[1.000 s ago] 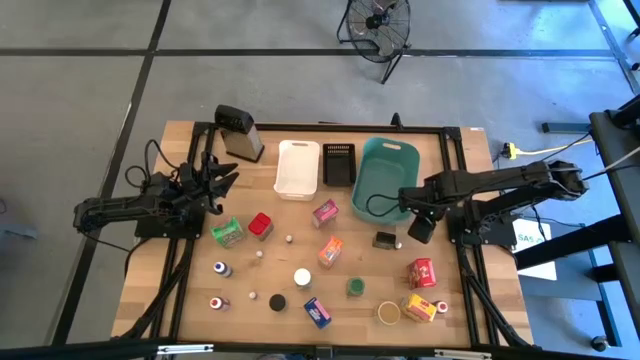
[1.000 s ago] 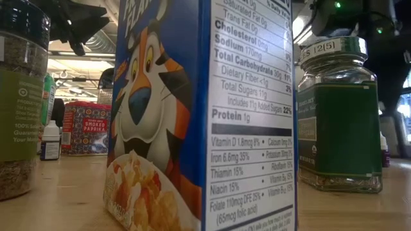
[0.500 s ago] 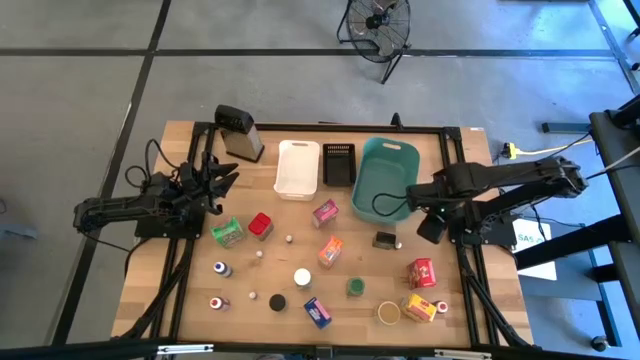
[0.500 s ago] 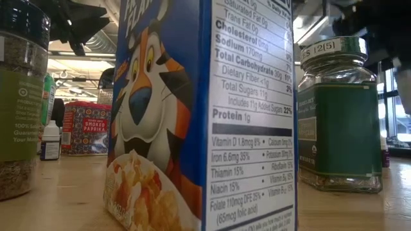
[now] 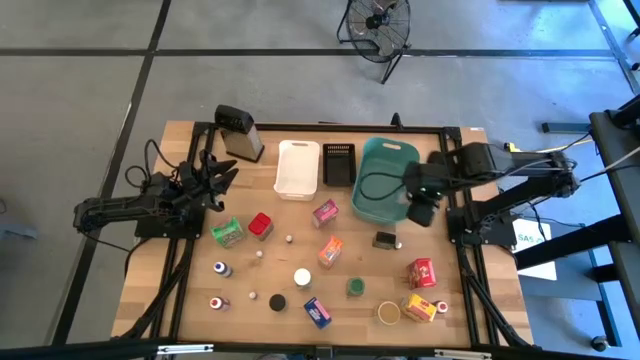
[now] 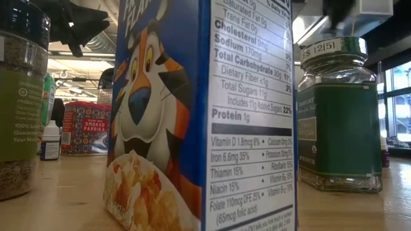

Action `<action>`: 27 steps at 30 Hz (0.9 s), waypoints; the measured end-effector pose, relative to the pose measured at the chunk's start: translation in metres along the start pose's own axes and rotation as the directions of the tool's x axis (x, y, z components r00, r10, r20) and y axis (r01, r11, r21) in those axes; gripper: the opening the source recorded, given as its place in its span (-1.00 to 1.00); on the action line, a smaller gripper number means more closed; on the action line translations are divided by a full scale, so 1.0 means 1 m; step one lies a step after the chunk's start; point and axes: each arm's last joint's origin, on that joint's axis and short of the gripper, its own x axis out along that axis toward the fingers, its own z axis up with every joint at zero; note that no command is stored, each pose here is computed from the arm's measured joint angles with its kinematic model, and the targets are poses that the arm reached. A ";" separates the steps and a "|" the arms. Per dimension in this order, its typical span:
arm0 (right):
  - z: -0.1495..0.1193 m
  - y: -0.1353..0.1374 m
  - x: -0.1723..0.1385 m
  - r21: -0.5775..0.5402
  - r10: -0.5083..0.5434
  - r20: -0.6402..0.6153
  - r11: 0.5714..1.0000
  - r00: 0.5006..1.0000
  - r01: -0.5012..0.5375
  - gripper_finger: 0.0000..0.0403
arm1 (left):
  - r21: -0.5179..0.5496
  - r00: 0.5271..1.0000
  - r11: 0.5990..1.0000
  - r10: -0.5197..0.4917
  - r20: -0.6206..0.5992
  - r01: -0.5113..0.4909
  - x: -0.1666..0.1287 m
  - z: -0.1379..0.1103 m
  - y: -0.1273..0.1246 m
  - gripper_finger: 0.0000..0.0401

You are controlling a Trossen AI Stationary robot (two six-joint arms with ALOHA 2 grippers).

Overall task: Pick & Place Kitchen Items
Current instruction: Put the large purple food coloring bottle into the black bin

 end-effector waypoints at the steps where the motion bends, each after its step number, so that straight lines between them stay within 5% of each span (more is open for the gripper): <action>1: 0.007 0.001 0.001 -0.022 0.001 0.020 1.000 1.000 -0.001 -0.42 | 0.000 1.000 1.000 0.000 0.000 0.000 0.000 0.000 0.000 -0.38; 12: 0.100 -0.012 0.061 -0.186 -0.052 0.066 0.980 0.996 0.064 -0.42 | -0.003 0.999 1.000 -0.013 -0.033 0.013 0.000 -0.003 0.000 -0.38; 22: 0.157 -0.072 0.111 -0.051 -0.145 0.024 0.988 0.989 0.146 -0.42 | -0.025 0.999 1.000 -0.013 -0.043 0.012 0.000 -0.004 0.000 -0.38; 27: 0.167 -0.099 0.133 -0.009 -0.075 0.011 0.997 0.997 0.076 -0.41 | -0.025 0.999 1.000 -0.013 -0.051 0.012 0.000 -0.005 0.000 -0.39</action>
